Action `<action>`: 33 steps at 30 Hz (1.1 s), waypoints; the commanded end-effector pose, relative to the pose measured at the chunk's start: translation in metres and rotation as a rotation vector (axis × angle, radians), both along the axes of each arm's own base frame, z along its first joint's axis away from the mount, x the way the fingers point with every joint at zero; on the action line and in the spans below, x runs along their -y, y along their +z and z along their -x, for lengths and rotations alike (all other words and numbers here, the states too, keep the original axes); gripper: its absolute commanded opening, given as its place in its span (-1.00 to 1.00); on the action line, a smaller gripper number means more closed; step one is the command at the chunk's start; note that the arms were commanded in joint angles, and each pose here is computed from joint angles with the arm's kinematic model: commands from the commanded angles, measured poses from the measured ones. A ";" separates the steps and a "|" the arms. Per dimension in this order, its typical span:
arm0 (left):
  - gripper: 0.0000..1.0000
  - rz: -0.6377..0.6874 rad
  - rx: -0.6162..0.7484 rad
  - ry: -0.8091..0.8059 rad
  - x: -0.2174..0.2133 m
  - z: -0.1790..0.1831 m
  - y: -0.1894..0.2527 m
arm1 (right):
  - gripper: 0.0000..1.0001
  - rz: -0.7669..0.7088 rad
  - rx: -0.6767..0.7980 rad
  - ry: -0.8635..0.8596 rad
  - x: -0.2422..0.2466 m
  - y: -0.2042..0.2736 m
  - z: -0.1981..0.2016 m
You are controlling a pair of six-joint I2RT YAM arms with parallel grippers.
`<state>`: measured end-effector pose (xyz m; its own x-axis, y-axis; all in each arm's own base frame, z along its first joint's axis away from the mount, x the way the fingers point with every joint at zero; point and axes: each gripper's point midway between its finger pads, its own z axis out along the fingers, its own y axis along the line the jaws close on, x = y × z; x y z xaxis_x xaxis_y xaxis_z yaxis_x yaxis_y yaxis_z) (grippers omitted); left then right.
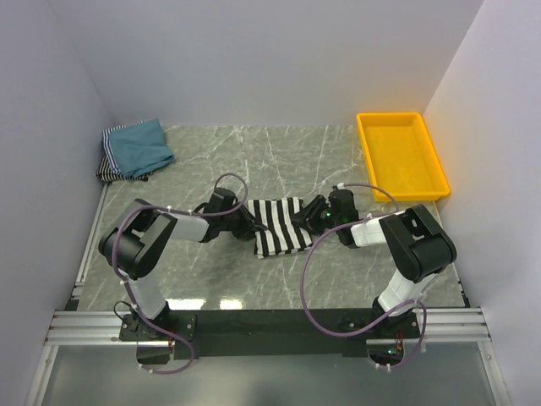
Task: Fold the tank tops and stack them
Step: Neatly place the folded tank top to the corner
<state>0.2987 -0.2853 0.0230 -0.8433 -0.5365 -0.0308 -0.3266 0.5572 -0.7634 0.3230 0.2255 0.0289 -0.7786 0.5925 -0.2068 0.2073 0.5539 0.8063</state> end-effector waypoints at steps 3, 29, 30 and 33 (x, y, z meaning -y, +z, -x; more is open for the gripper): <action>-0.99 -0.401 -0.063 0.039 -0.054 0.002 -0.053 | -0.09 0.072 -0.033 0.029 0.005 -0.010 0.004; -0.99 -1.260 0.189 0.265 -0.271 -0.285 0.073 | 0.22 0.282 0.222 0.261 -0.032 0.107 0.001; -0.99 -1.255 0.198 0.277 -0.276 -0.288 0.078 | 0.23 0.283 0.224 0.266 -0.033 0.108 0.002; -0.99 -1.246 0.212 0.316 -0.297 -0.294 0.093 | 0.23 0.283 0.229 0.290 -0.042 0.110 0.006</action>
<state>0.5834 -0.0073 0.0801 -0.6483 -0.2427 -0.7217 -0.4964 0.8534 0.1589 0.3120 0.2549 0.1045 -0.8531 0.2735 -0.4443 -0.0708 0.7831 0.6179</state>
